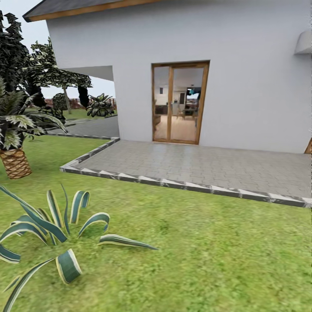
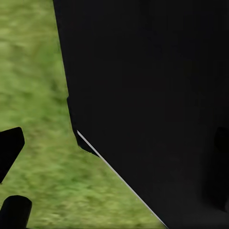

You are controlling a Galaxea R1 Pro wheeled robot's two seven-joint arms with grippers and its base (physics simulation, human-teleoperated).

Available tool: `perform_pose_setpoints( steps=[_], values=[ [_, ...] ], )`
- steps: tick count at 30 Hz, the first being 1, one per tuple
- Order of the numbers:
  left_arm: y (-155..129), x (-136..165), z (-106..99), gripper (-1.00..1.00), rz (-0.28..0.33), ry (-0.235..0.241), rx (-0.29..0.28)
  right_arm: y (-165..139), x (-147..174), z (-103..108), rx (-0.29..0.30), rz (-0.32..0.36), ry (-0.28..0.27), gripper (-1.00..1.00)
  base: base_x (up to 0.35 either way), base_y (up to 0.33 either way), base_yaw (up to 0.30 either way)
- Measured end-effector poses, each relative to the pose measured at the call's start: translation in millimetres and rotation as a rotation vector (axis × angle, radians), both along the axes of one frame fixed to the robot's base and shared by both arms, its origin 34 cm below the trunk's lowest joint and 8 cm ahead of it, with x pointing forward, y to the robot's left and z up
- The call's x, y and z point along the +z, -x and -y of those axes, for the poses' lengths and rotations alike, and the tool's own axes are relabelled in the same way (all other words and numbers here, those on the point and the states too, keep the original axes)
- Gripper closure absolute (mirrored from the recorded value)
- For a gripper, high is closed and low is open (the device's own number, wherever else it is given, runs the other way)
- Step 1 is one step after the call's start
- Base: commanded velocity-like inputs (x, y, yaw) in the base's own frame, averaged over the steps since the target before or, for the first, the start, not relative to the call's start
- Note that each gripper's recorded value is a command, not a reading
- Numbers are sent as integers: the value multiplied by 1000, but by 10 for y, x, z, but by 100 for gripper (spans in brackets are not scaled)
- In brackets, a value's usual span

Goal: Take the three Easter eggs out of the wicker basket on the lawn in the garden, then place them on the lawn next to a single tree (choose any tree) so that all three eggs are next to the same tree and none are left in the basket.

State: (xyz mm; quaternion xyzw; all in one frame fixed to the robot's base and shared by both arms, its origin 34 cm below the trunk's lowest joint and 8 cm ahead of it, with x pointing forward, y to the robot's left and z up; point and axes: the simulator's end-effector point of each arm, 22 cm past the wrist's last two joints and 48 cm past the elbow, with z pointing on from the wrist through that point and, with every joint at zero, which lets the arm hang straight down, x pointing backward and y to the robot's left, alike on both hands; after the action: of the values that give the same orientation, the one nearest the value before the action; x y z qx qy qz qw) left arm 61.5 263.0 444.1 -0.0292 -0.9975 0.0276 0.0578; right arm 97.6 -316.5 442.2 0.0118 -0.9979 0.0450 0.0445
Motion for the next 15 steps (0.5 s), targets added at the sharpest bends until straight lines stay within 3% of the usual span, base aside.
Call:
perform_pose_setpoints(
  steps=[15],
  values=[
    [0,0,0,-100,0,0,0,0,0,0,0,0,0,-100,0,-300,0]
  ],
)
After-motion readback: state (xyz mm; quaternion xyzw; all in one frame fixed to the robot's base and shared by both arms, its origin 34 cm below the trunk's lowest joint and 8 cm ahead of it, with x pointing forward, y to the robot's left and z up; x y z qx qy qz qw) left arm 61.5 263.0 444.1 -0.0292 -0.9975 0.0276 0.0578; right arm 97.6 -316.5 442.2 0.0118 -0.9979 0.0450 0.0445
